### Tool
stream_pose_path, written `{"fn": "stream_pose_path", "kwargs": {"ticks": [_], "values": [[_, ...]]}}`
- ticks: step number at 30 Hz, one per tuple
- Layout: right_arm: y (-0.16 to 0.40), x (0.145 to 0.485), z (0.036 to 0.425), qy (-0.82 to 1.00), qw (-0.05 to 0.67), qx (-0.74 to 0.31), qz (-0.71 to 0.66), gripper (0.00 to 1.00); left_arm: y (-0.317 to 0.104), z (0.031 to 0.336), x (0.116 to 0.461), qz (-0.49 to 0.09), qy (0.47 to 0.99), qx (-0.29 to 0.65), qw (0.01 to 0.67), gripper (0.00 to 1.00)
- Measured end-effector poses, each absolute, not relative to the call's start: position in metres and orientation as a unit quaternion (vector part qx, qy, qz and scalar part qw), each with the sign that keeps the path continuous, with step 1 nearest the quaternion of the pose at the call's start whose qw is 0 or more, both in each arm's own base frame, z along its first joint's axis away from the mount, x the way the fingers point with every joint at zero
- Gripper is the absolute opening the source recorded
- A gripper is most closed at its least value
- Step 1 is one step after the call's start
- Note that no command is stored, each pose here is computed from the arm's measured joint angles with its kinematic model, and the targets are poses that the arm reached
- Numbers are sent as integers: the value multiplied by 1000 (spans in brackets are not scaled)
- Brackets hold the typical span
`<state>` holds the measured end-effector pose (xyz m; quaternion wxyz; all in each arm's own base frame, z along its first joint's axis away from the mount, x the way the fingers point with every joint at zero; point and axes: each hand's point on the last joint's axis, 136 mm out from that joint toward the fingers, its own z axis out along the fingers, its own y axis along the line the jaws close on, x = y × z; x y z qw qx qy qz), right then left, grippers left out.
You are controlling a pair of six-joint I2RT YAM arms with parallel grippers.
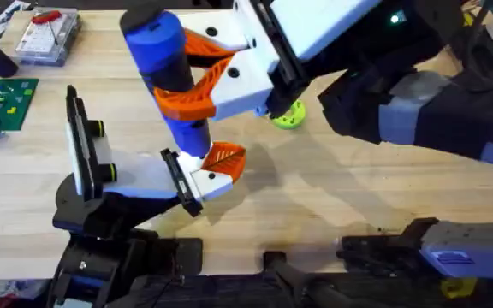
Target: Pick up the gripper from the table and insert it into the empty holder that is missing its gripper. Then pick up a screw, insert it into the mounting hole, and use the screwdriver to tighten it. Finally, clean up the table by picking up the vegetable and placing it into the bucket.
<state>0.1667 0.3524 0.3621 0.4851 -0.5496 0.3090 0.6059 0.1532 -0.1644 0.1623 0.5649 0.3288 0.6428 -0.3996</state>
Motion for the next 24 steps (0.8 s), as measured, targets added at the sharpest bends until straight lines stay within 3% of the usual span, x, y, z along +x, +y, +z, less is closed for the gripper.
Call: {"fn": "stream_pose_path", "kwargs": {"ticks": [24], "values": [[355,171,357,321,480,-545,608,52,-164,162,153,-399,643,329,565,12]]}}
